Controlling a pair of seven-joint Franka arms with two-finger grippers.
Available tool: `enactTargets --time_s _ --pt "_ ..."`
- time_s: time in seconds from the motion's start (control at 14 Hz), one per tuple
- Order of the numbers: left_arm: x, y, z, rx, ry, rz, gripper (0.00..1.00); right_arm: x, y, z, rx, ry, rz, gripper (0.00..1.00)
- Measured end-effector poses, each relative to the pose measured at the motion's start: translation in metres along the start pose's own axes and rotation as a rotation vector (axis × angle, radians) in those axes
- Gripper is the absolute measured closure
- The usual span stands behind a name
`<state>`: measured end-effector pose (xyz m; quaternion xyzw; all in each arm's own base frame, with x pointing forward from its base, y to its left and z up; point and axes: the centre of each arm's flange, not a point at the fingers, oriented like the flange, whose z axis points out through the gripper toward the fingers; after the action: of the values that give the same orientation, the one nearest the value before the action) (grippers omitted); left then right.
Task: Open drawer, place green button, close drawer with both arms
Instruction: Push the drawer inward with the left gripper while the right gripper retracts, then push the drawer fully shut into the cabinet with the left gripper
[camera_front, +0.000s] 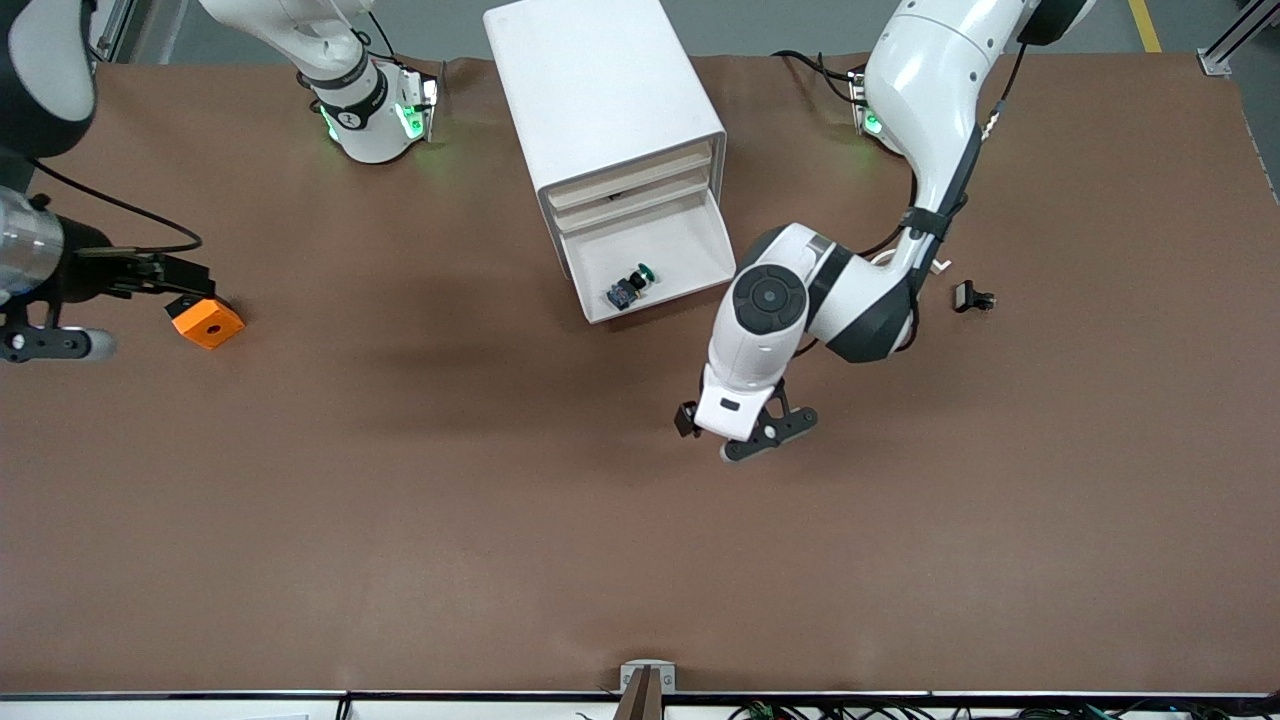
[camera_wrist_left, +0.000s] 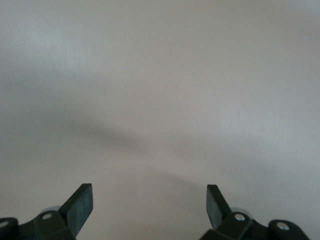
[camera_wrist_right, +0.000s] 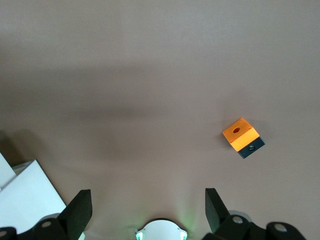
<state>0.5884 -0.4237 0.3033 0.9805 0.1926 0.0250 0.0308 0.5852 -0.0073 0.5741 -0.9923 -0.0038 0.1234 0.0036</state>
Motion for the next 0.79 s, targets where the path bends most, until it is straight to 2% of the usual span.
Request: enactTargets --time_s 0.21,0.5,0.79 --pt "-0.028 0.005 0.015 0.007 -0.017 0.035 0.0 0.002 0.028 0.005 0.013 -0.005 -0.026 0.0" --pt "-0.049 0.008 0.034 -0.024 -0.006 0.061 0.0 0.002 0.04 0.008 0.018 -0.011 -0.043 0.0" --pt "-0.076 0.009 0.053 0.001 -0.034 0.045 0.0 0.0 0.055 0.006 0.02 -0.004 -0.06 0.0"
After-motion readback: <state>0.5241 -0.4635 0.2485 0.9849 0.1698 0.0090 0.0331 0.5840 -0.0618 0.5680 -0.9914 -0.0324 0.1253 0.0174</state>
